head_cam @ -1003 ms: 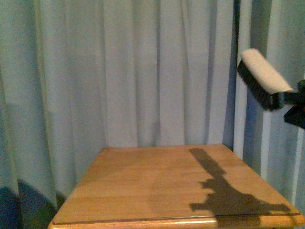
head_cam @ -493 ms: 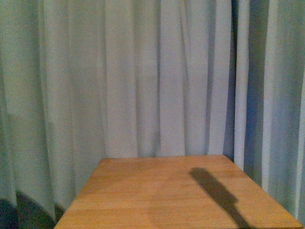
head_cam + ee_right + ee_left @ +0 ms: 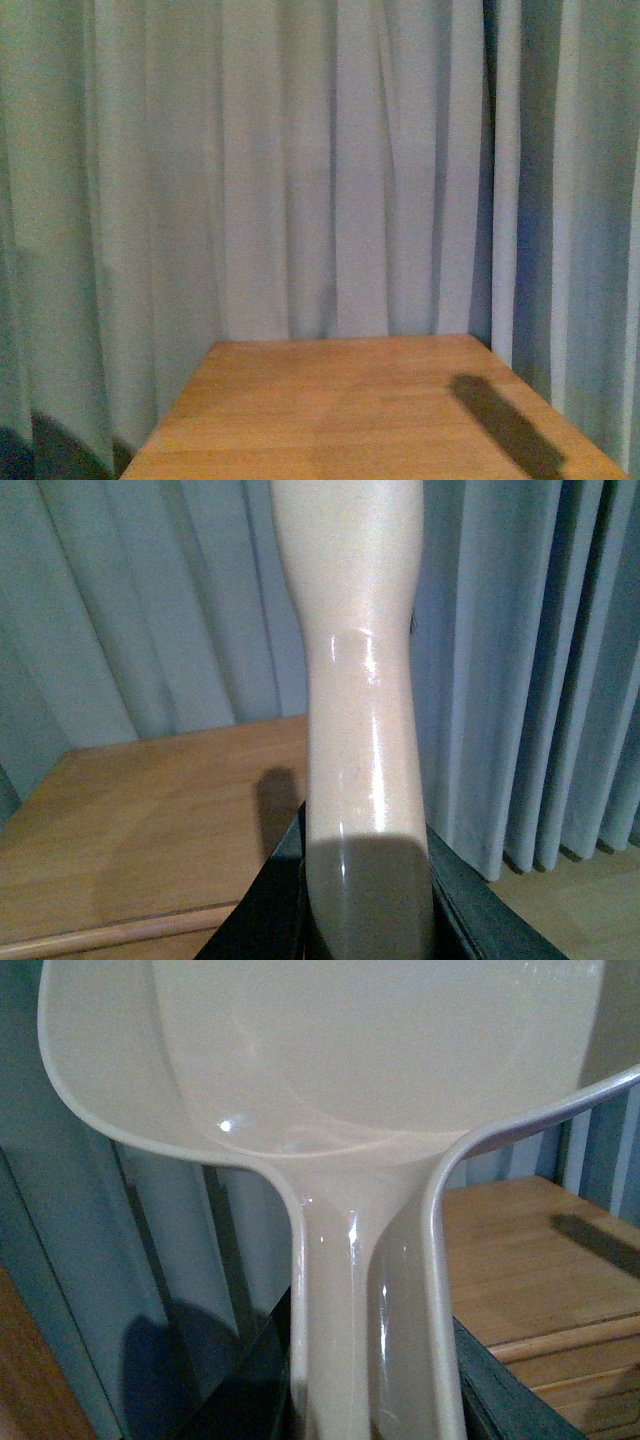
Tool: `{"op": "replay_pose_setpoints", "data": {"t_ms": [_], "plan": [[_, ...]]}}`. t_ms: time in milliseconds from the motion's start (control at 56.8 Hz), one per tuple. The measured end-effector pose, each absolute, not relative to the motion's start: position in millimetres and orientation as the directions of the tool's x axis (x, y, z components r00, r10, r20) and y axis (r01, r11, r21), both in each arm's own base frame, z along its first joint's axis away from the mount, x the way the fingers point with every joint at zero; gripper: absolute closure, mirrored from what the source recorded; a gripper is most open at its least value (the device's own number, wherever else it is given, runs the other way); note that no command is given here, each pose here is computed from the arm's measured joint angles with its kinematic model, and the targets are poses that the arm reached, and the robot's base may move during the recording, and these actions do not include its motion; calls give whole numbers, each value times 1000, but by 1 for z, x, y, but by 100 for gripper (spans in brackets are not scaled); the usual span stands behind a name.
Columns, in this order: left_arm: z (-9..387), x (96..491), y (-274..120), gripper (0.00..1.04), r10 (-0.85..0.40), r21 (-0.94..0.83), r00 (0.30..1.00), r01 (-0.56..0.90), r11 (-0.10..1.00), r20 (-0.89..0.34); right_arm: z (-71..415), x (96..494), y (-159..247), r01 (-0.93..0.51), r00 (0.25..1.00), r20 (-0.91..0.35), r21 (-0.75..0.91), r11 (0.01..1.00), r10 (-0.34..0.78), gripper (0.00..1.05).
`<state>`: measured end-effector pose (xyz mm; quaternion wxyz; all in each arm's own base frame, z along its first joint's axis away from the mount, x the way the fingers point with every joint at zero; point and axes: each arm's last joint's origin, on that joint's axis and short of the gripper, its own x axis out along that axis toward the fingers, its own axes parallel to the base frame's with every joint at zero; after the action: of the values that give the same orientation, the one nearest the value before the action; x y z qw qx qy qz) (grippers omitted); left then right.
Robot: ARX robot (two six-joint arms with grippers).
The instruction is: Clean up trash
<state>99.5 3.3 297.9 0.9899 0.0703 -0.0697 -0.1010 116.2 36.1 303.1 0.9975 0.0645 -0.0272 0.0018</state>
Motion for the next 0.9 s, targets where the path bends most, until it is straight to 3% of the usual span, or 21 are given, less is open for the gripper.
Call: {"op": "replay_pose_setpoints", "data": {"t_ms": [898], "plan": [[297, 99, 3, 79, -211, 153, 970, 192, 969, 123, 303, 115, 35, -3, 998, 59, 140, 990, -6, 85]]}}
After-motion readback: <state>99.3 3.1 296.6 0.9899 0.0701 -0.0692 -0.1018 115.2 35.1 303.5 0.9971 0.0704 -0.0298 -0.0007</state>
